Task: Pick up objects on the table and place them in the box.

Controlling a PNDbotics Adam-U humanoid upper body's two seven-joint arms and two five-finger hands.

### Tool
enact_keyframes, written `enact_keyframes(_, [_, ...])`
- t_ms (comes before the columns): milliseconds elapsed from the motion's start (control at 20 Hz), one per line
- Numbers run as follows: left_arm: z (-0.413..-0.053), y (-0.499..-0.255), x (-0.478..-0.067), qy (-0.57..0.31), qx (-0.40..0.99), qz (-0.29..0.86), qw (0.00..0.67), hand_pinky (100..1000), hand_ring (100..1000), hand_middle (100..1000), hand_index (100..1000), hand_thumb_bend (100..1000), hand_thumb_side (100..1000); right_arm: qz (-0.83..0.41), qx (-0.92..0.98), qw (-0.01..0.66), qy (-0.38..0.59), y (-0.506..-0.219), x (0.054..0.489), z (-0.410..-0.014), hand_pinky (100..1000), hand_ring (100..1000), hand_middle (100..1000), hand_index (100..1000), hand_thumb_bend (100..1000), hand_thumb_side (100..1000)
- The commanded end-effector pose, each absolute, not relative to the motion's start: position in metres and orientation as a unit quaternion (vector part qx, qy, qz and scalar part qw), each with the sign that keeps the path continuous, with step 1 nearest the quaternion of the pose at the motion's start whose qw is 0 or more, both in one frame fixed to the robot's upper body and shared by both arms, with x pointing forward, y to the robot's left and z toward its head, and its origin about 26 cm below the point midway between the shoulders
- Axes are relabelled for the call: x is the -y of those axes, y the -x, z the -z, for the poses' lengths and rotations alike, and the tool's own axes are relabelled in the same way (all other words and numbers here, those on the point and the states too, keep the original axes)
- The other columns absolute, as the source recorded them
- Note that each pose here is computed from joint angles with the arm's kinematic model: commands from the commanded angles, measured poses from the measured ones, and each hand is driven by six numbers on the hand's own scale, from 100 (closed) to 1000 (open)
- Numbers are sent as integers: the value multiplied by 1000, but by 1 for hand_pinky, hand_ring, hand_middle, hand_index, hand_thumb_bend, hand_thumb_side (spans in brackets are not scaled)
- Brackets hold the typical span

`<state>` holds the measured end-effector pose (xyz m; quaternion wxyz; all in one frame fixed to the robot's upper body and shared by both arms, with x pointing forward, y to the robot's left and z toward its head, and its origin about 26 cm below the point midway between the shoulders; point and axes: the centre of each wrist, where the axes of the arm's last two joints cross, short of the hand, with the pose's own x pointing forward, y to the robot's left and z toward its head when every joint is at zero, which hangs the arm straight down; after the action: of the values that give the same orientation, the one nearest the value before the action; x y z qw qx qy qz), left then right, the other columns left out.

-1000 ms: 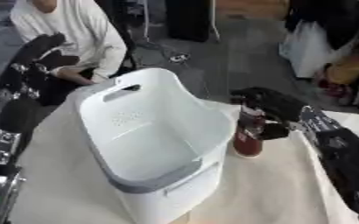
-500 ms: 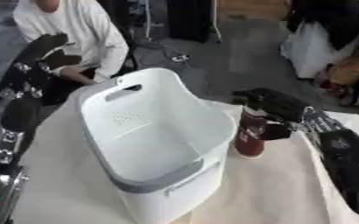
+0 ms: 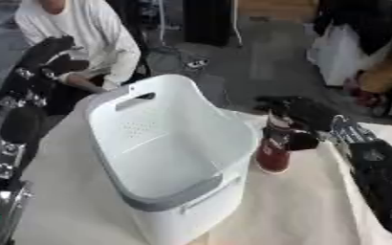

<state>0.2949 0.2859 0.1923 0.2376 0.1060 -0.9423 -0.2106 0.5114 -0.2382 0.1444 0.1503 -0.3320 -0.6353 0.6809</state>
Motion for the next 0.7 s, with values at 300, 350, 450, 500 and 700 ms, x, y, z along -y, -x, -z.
enact_keyframes(300, [-202,-294,-285,-106,946,213,219,1000,779,924,1000,440,1000,-678,642,151,325,-512,238,-146,241,664,872,930,207,1000])
enact_keyframes(350, [-202,-294,-285,-106,946,213,219,1000,779,924,1000,440,1000,-678,642,151,325,-512,238,-145,157,642,856,927,216,986])
enact_keyframes(450, [-202,-294,-285,-106,946,213,219,1000,778,924,1000,440,1000,-679,641,152,324,-511,238,-145,125,637,850,924,210,953])
enact_keyframes(500, [-202,-294,-285,-106,946,213,219,1000,778,924,1000,440,1000,-680,640,152,324,-511,238,-145,127,638,851,924,212,958])
enact_keyframes(700, [-203,-294,-285,-106,946,213,219,1000,779,924,1000,440,1000,-676,640,155,329,-511,237,-144,100,557,785,824,186,814])
